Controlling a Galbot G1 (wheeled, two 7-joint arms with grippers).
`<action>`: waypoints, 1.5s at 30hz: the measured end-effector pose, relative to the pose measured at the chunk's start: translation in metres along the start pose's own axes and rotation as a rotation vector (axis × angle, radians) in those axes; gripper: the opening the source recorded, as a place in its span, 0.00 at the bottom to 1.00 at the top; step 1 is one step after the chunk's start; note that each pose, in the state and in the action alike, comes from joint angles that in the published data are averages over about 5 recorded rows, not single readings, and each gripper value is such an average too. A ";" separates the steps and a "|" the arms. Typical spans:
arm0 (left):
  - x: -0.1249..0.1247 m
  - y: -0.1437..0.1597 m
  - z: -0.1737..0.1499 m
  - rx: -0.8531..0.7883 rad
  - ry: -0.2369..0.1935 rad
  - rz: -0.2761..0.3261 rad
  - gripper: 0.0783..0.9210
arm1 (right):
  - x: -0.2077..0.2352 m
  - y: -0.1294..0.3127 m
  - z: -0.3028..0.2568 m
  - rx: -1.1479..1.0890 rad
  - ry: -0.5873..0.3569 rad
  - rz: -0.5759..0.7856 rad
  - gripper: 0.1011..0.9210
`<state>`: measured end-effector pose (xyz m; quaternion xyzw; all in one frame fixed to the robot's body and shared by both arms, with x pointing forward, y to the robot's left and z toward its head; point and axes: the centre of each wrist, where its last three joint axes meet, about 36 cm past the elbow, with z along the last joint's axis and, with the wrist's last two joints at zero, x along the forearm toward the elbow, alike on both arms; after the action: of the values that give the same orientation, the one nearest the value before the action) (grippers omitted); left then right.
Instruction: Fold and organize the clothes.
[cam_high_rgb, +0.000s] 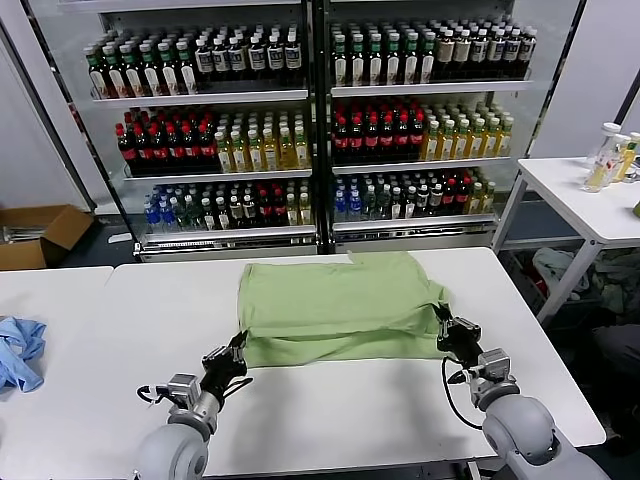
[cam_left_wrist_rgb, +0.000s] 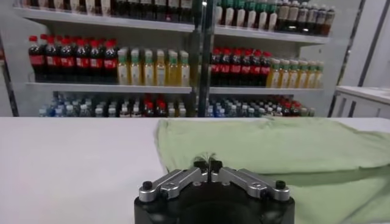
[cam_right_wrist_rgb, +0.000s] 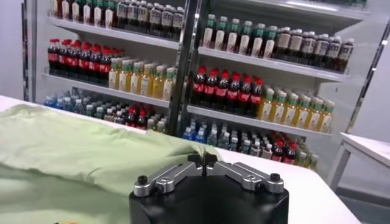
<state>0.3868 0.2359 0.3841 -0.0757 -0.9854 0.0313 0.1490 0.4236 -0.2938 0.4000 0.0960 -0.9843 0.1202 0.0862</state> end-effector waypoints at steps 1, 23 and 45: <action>-0.002 0.000 0.000 -0.001 -0.001 -0.002 0.01 | -0.001 0.001 0.001 0.001 0.001 0.000 0.01; -0.038 -0.003 0.012 -0.033 0.006 -0.076 0.16 | -0.027 0.012 -0.001 0.028 0.034 -0.023 0.27; -0.004 -0.004 0.027 -0.007 0.107 -0.085 0.87 | 0.034 -0.007 0.022 -0.044 0.185 0.099 0.88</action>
<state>0.3818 0.2303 0.3573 -0.0359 -0.9785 0.0175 0.2023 0.3887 -0.3119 0.3875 0.0337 -0.9781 0.1113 0.1729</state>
